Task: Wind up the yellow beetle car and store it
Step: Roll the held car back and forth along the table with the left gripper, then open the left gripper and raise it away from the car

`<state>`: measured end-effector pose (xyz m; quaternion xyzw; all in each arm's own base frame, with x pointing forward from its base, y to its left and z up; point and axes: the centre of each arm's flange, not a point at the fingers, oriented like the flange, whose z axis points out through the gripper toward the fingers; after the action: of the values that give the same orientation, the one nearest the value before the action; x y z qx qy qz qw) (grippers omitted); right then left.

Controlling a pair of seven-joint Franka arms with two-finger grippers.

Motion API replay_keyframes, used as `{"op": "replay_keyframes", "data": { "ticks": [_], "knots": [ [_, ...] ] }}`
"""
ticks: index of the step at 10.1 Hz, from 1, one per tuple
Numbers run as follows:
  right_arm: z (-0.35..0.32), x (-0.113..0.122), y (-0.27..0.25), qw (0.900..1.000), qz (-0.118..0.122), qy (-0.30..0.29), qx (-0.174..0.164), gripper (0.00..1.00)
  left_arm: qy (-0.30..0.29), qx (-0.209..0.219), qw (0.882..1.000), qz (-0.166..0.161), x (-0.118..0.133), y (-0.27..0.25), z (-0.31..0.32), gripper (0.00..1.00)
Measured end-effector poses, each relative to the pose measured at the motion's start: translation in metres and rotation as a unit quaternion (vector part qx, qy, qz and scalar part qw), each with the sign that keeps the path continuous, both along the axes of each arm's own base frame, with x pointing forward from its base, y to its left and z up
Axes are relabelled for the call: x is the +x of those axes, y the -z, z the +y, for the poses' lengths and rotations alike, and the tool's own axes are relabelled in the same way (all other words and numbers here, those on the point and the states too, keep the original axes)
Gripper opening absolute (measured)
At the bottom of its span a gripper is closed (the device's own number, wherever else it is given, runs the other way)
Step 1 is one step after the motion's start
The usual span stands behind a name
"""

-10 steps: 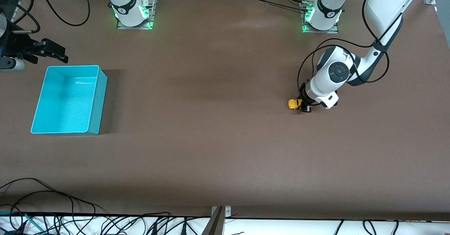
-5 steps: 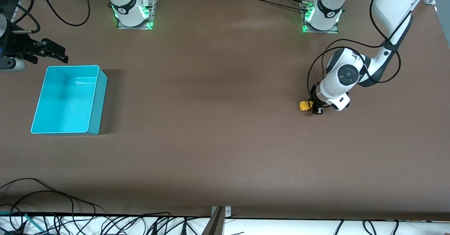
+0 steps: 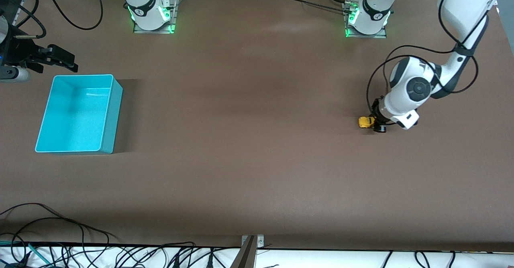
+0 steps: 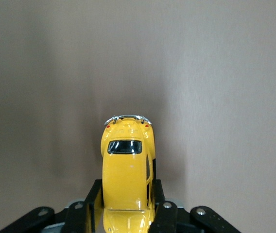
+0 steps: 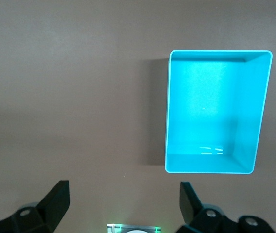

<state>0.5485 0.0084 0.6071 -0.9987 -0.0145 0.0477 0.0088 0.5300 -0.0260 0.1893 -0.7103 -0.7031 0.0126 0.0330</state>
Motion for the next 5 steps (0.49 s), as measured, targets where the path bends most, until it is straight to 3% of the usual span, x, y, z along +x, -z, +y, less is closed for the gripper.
{"op": "replay_keyframes", "data": {
  "ticks": [5],
  "knots": [
    [0.000, 0.001, 0.001, 1.000, 0.001, 0.000, 0.000, 1.00, 0.021, 0.035, 0.999, -0.005, 0.000, 0.001, 0.053, 0.44]
  ]
}}
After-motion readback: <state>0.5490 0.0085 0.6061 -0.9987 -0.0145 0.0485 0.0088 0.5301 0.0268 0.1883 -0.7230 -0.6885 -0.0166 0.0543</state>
